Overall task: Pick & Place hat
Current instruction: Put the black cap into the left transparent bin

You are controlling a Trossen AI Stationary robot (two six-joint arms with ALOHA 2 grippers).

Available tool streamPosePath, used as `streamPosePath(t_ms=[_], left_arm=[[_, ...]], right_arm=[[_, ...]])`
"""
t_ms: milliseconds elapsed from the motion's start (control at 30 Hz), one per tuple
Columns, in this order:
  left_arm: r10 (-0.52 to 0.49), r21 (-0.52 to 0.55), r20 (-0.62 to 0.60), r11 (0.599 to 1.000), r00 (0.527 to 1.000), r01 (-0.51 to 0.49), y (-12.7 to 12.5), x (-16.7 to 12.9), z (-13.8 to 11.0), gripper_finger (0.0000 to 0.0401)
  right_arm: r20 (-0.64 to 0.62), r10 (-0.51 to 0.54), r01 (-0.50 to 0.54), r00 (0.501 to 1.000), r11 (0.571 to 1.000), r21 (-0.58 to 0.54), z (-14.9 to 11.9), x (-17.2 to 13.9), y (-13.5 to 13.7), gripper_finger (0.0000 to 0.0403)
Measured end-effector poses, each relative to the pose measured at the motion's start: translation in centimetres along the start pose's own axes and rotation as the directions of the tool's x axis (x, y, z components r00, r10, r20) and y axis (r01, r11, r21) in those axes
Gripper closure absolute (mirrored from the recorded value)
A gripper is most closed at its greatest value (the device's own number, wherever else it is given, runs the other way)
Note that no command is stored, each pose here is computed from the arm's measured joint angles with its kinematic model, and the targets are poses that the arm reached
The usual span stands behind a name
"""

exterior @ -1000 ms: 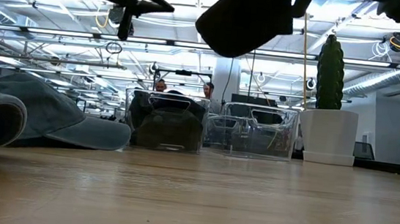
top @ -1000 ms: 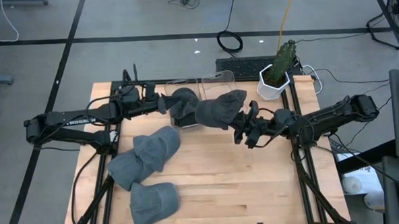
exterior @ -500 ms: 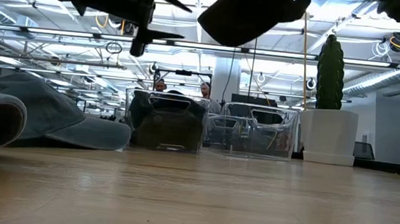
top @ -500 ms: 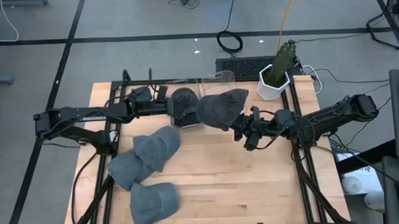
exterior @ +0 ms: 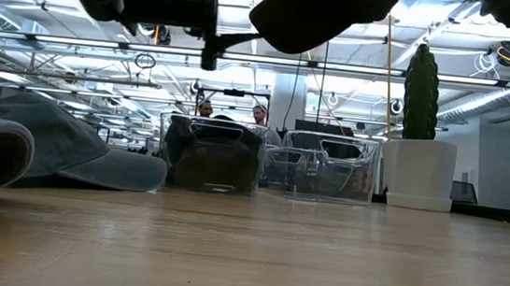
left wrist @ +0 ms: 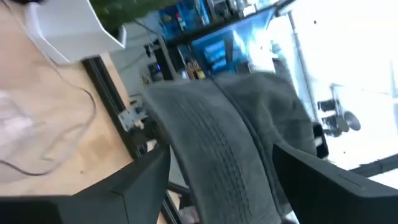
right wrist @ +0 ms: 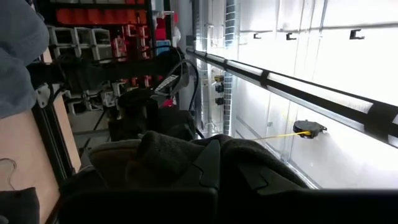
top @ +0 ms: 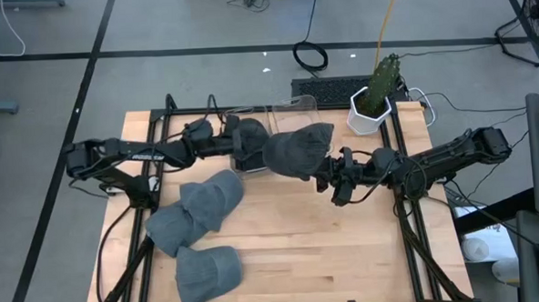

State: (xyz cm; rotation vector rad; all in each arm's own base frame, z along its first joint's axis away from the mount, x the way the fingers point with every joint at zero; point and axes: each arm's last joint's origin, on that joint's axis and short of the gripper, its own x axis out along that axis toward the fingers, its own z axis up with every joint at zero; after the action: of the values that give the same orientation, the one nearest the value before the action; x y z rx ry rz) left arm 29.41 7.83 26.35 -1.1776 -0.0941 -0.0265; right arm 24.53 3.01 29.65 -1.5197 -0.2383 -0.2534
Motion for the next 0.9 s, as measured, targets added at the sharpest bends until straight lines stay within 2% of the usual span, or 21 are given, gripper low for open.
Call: streamPosePath(t_ms=[267, 500, 600, 733, 800, 900], left_arm=[[-0.076, 0.022, -0.103, 0.997, 0.992, 0.078, -1.5, 3.2, -0.7, 0.0107], [-0.105, 0.046, -0.143, 0.993, 0.984, 0.113, -2.1, 3.6, -0.6, 0.0107], [-0.112, 0.045, -0.155, 0.992, 0.982, 0.120, -2.0, 3.4, -0.2, 0.0123], [-0.114, 0.045, -0.164, 0.991, 0.980, 0.123, -1.8, 3.3, 0.3, 0.0193], [-0.115, 0.065, -0.166, 0.990, 0.979, 0.127, -1.7, 3.2, 0.6, 0.0249], [-0.126, 0.124, -0.179, 0.981, 0.976, 0.149, -1.6, 3.1, 1.1, 0.0354]], right_arm=[[-0.010, 0.000, 0.000, 1.000, 1.000, 0.000, -0.1, 0.0, 0.0, 0.0403], [-0.037, 0.005, -0.005, 0.999, 1.000, 0.008, -0.1, 0.0, 0.0, 0.0403], [-0.037, 0.015, -0.014, 0.999, 0.999, 0.035, -0.1, 0.0, 0.1, 0.0403], [-0.038, 0.022, -0.020, 0.999, 0.998, 0.054, -0.1, 0.0, 0.2, 0.0403], [-0.037, 0.032, -0.029, 0.999, 0.997, 0.078, -0.1, 0.0, 0.3, 0.0403], [-0.037, 0.048, -0.043, 0.998, 0.991, 0.125, -0.1, 0.0, 0.5, 0.0403]])
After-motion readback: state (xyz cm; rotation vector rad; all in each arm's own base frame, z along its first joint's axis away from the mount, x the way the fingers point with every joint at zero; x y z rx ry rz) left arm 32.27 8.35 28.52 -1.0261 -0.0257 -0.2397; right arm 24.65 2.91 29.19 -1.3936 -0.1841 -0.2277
